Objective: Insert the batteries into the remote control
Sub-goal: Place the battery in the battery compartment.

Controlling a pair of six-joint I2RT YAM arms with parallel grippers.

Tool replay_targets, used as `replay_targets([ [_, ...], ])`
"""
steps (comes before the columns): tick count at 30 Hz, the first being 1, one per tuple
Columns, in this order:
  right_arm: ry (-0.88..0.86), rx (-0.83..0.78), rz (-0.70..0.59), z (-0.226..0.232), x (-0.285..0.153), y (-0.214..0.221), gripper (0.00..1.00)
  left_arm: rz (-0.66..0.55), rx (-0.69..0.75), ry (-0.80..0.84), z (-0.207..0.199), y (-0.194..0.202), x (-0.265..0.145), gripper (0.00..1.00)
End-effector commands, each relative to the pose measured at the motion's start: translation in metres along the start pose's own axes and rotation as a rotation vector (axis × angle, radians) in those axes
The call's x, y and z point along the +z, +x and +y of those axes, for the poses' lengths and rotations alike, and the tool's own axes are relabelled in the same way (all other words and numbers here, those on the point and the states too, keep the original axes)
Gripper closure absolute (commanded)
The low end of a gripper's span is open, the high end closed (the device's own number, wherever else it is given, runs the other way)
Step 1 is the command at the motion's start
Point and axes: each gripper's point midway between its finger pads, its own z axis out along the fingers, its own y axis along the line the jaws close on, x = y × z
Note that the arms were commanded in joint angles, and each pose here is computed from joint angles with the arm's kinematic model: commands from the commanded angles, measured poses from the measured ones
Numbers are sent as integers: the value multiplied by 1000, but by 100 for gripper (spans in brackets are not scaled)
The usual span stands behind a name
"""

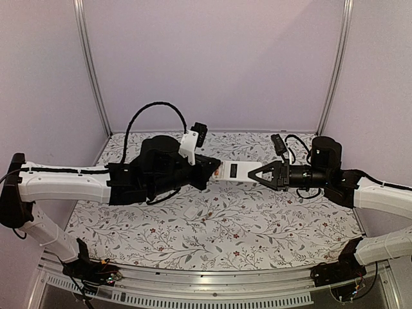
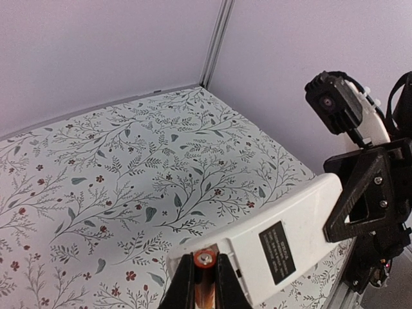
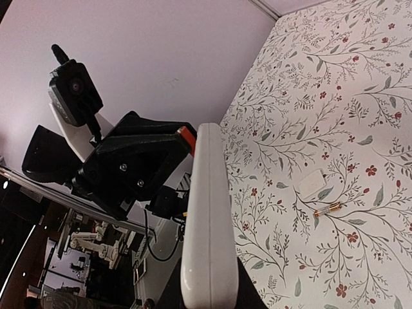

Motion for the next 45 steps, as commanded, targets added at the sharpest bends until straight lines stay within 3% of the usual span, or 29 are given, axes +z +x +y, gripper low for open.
replay_targets([
  [1, -29, -51, -33, 14, 0, -12, 100, 34, -4, -27, 0, 7, 0, 100],
  [5, -28, -61, -32, 14, 0, -12, 100, 52, -5, -49, 3, 10, -1, 100],
  [11, -36, -66, -21, 15, 0, -10, 100, 53, 3, -75, 8, 9, 0, 87],
  [27, -29, -57, -12, 12, 1, -7, 100, 56, 38, -70, 6, 4, -1, 69],
  [32, -2, -48, -16, 2, 1, -4, 100, 17, 15, -33, 0, -11, -9, 51],
  [38, 6, -47, -13, -1, 2, -3, 100, -25, 9, 52, -11, -26, -21, 39],
  [41, 7, -33, -12, -2, 0, -4, 100, -38, 99, 97, -13, -34, -36, 23],
  [45, -4, -7, -4, 1, -2, -4, 100, -52, 395, 128, -10, -33, -63, 1],
])
